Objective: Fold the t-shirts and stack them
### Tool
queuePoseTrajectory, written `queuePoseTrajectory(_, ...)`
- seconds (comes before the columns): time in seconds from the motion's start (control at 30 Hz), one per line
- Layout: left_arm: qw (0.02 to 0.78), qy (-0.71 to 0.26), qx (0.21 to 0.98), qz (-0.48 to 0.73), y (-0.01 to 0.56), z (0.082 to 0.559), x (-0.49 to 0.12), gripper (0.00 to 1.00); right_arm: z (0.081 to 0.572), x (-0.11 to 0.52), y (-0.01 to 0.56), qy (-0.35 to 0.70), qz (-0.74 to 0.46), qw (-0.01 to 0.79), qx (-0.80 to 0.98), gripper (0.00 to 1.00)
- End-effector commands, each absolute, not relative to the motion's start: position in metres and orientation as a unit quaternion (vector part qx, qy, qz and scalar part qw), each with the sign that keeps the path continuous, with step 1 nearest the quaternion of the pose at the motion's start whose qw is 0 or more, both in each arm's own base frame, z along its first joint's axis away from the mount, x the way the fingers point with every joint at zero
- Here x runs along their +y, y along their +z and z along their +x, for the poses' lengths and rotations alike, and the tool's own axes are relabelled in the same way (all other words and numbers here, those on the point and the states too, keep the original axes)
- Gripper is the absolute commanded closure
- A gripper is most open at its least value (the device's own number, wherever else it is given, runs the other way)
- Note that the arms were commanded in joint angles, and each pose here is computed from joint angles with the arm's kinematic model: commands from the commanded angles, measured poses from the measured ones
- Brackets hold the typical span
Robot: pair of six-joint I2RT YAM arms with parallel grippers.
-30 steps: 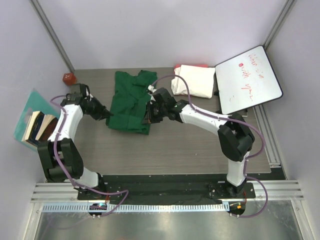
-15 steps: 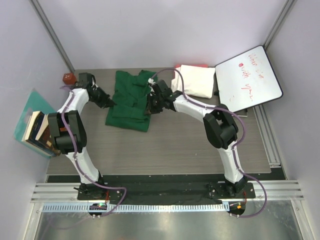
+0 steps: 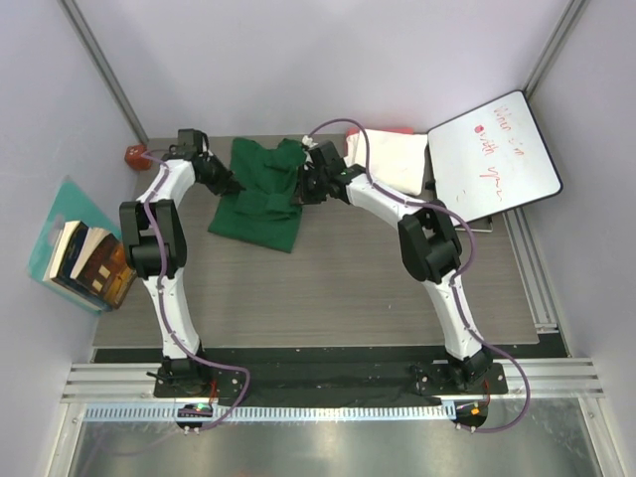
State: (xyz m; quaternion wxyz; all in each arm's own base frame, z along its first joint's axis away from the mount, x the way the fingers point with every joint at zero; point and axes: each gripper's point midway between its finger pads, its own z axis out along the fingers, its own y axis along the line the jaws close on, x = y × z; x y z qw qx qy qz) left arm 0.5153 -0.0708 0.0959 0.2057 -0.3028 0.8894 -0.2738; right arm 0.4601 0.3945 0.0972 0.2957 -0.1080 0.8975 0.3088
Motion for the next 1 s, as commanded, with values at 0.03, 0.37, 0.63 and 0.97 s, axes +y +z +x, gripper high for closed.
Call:
queuePoseTrajectory(0.03,0.221,-0.243,0.892,-0.311,0.080,0.526,-0.059,0.82,0.478,0.395,0.078,0.298,-0.112,0.305,0.897,0.89)
queuePoseTrajectory(0.37,0.237,-0.225,0.887,-0.327,0.067,0.536,-0.052,0.61,0.499,0.411,0.098,0.367,-0.077,0.336,0.864,0.62)
queuePoseTrajectory(0.63,0.264,-0.235,0.875,-0.330,0.087,0.547,-0.051,0.97,0.511,0.419,0.130,0.426,-0.056,0.338,0.837,0.95)
queuePoseTrajectory(0.97,0.289,-0.232,0.863,-0.343,0.103,0.553,-0.045,1.00,0.520,0.420,0.134,0.451,-0.039,0.325,0.830,0.59)
